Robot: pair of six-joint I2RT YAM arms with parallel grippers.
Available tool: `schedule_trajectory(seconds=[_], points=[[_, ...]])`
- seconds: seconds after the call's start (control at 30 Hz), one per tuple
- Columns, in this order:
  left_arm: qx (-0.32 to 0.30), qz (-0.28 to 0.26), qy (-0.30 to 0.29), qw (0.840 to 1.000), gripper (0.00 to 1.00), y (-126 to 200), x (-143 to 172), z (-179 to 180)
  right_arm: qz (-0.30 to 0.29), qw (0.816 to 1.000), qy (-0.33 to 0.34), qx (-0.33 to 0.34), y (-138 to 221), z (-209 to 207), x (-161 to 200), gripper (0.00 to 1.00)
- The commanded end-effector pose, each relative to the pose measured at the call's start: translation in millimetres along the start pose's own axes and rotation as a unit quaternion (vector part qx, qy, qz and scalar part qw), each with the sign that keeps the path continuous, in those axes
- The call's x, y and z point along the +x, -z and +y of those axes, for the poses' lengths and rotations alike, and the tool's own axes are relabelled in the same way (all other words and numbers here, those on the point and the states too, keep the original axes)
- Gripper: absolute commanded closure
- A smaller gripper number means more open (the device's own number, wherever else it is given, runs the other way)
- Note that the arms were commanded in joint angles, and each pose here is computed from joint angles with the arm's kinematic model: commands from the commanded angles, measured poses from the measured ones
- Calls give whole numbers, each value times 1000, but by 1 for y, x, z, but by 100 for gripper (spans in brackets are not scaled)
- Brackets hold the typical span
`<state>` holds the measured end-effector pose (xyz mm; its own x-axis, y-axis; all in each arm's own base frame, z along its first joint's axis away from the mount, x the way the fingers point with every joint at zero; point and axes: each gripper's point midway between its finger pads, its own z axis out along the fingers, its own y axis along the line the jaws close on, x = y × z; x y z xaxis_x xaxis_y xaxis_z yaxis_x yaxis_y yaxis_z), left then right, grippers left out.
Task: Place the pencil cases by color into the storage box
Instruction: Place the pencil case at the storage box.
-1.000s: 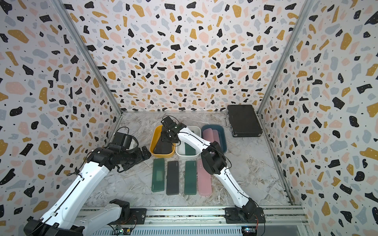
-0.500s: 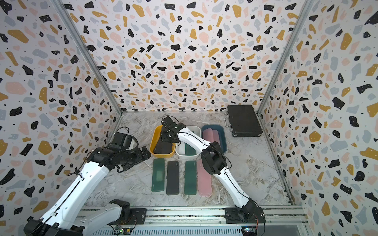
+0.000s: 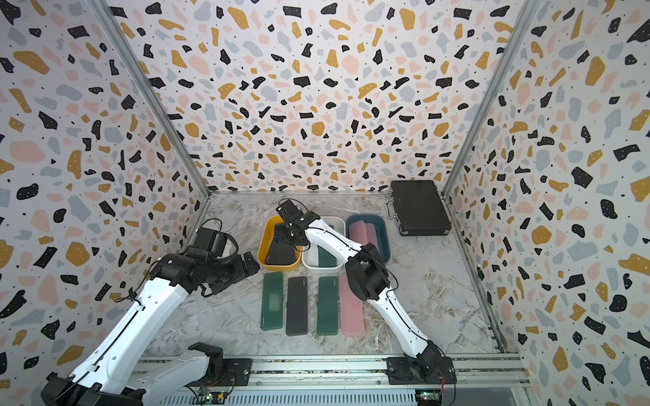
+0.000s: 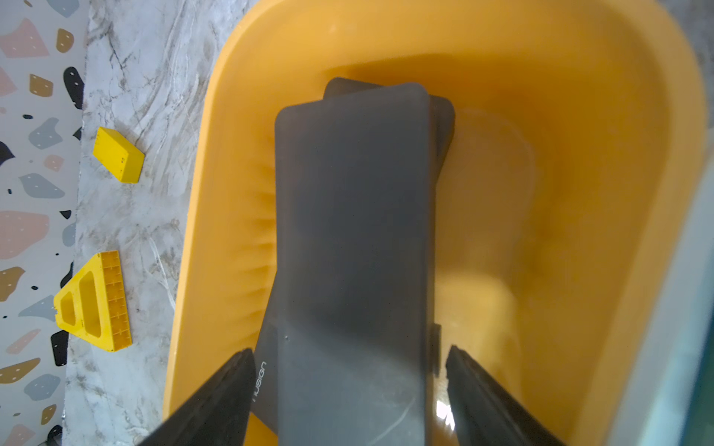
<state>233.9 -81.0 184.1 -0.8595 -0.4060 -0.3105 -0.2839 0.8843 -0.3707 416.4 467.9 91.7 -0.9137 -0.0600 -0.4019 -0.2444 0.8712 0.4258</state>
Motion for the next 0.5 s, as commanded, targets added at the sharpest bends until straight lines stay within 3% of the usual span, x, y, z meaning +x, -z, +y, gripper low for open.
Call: schedule_trajectory(seconds=[0.0,0.47], points=[[-9,3,-7,1000,0,-1,3,6,-14,1000,2,5,15,4,-9,17],[-36,24,-9,999,0,-9,7,14,-57,996,66,6,75,21,-30,18]])
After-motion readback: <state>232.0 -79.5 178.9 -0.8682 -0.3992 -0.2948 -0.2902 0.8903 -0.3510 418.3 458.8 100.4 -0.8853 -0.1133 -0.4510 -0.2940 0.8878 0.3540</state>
